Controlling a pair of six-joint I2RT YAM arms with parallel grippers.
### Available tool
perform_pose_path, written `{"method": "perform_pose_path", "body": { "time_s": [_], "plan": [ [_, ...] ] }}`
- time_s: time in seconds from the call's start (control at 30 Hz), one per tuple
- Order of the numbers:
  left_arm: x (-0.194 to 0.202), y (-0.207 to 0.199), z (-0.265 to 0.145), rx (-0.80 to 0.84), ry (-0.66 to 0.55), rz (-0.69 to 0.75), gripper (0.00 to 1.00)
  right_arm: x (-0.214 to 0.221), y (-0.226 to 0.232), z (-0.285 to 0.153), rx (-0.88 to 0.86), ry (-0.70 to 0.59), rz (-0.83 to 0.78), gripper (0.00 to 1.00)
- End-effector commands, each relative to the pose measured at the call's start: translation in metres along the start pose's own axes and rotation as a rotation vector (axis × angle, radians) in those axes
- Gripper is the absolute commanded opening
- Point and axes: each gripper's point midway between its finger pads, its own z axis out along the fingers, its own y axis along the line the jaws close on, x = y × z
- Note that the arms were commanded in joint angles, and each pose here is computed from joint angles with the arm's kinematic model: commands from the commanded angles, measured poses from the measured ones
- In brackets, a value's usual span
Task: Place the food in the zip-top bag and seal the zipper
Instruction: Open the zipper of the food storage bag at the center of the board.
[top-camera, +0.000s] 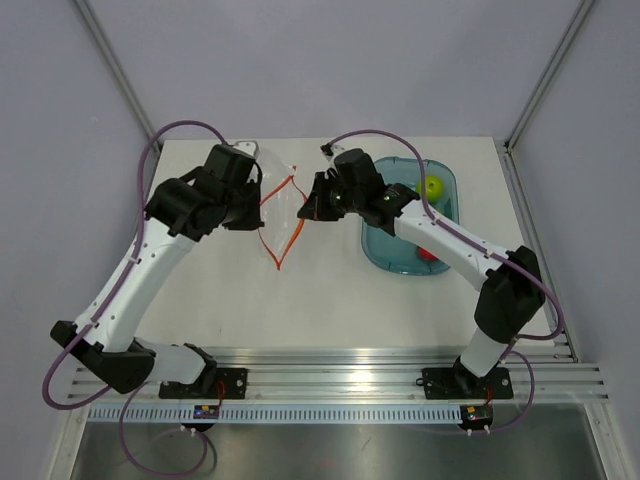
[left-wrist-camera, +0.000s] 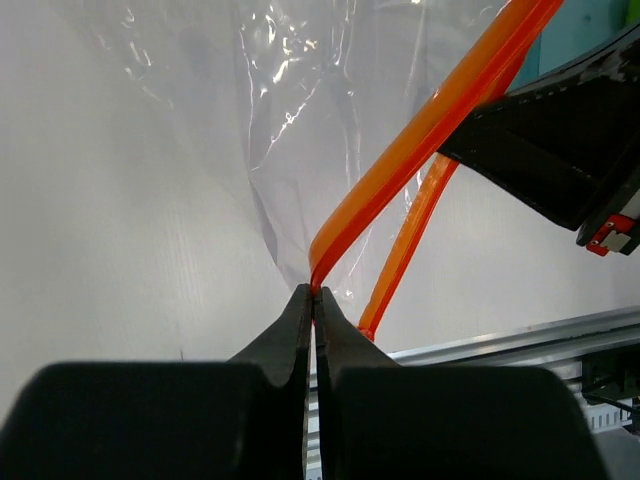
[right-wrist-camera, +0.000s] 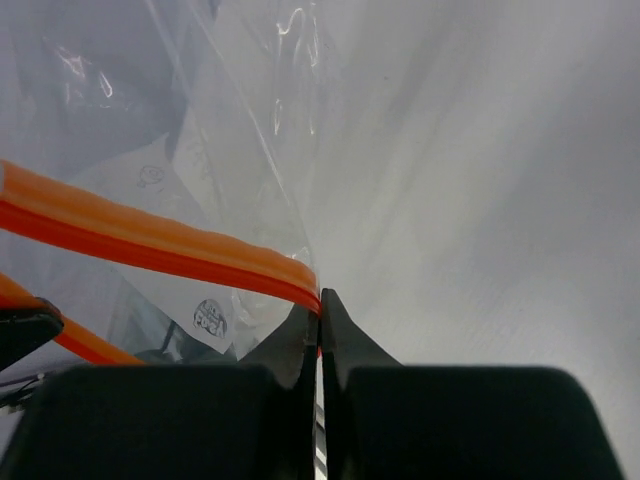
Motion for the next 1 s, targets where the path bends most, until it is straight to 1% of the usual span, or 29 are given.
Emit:
{"method": "perform_pose_path", "body": {
  "time_s": [0.0,0.03,0.07,0.1,0.13,0.17,0.2,0.23,0.27,0.3,0.33,0.37,0.43,0.47,0.5,0.53,0.57,0.6,0.63,0.7,0.8,0.87,0.9,0.97],
  "plan": [
    [-0.003,0.019,-0.032,-0.066,-0.007,0.03,0.0,-0.008,0.032,-0.009,-0.16,0.058,-0.008,0.0],
    [-0.003,0.017,-0.03,-0.057,-0.002,0.027,0.0,-0.008,0.031,-0.01,-0.174,0.068,0.009,0.0],
    [-0.003,0.01,-0.024,-0.031,0.007,0.025,0.0,-0.013,0.016,-0.009,-0.149,0.064,0.04,0.0],
    [0.003,0.006,-0.01,-0.028,0.048,0.029,0.0,-0.012,0.004,-0.005,-0.125,0.07,0.059,0.0],
    [0.008,0.0,-0.001,-0.004,0.08,0.032,0.0,-0.013,-0.01,-0.002,-0.084,0.069,0.073,0.0],
    [0.003,-0.009,0.011,0.029,0.068,0.029,0.0,-0.015,-0.026,0.001,-0.028,0.064,0.063,0.0],
    [0.009,-0.015,0.033,0.032,0.114,0.031,0.0,-0.008,-0.049,0.006,0.059,0.087,0.074,0.0],
    [0.012,-0.027,0.043,0.085,0.141,0.028,0.0,-0.01,-0.066,0.008,0.138,0.07,0.061,0.0],
    [0.005,-0.037,0.058,0.115,0.124,0.018,0.0,-0.011,-0.072,0.009,0.171,0.07,0.037,0.0],
    [0.01,-0.04,0.08,0.098,0.16,0.017,0.0,-0.001,-0.084,0.012,0.218,0.11,0.042,0.0],
    [0.016,-0.046,0.092,0.12,0.196,0.009,0.0,0.0,-0.09,0.014,0.24,0.115,0.042,0.0],
    [0.015,-0.052,0.102,0.134,0.196,0.003,0.0,0.006,-0.091,0.015,0.238,0.131,0.043,0.0],
    [0.021,-0.056,0.118,0.131,0.231,-0.001,0.0,0.008,-0.09,0.015,0.226,0.127,0.053,0.09],
    [0.02,-0.06,0.121,0.146,0.219,-0.004,0.0,0.013,-0.091,0.012,0.225,0.129,0.066,0.24],
    [0.02,-0.061,0.122,0.155,0.214,-0.008,0.0,0.011,-0.09,0.011,0.217,0.111,0.069,0.32],
    [0.02,-0.064,0.123,0.176,0.207,-0.008,0.0,0.019,-0.094,0.011,0.22,0.117,0.094,0.34],
    [0.02,-0.064,0.124,0.177,0.205,-0.008,0.0,0.013,-0.088,0.009,0.194,0.089,0.096,0.39],
    [0.019,-0.065,0.124,0.183,0.201,-0.007,0.0,0.014,-0.086,0.009,0.181,0.085,0.123,0.47],
    [0.02,-0.065,0.126,0.184,0.208,-0.005,0.0,0.02,-0.088,0.009,0.184,0.089,0.139,0.5],
    [0.021,-0.066,0.127,0.189,0.214,-0.004,0.0,0.016,-0.081,0.009,0.152,0.061,0.165,0.51],
    [0.016,-0.067,0.126,0.211,0.202,-0.034,0.0,0.023,-0.086,0.009,0.157,0.049,0.206,0.52],
    [0.012,-0.068,0.123,0.227,0.186,-0.054,0.0,0.021,-0.082,0.007,0.135,0.02,0.225,0.57],
    [0.009,-0.07,0.123,0.234,0.179,-0.065,0.0,0.029,-0.084,0.008,0.14,0.023,0.248,0.63],
    [0.007,-0.072,0.12,0.245,0.172,-0.073,0.0,0.03,-0.081,0.01,0.14,0.003,0.252,0.67]
  ]
}}
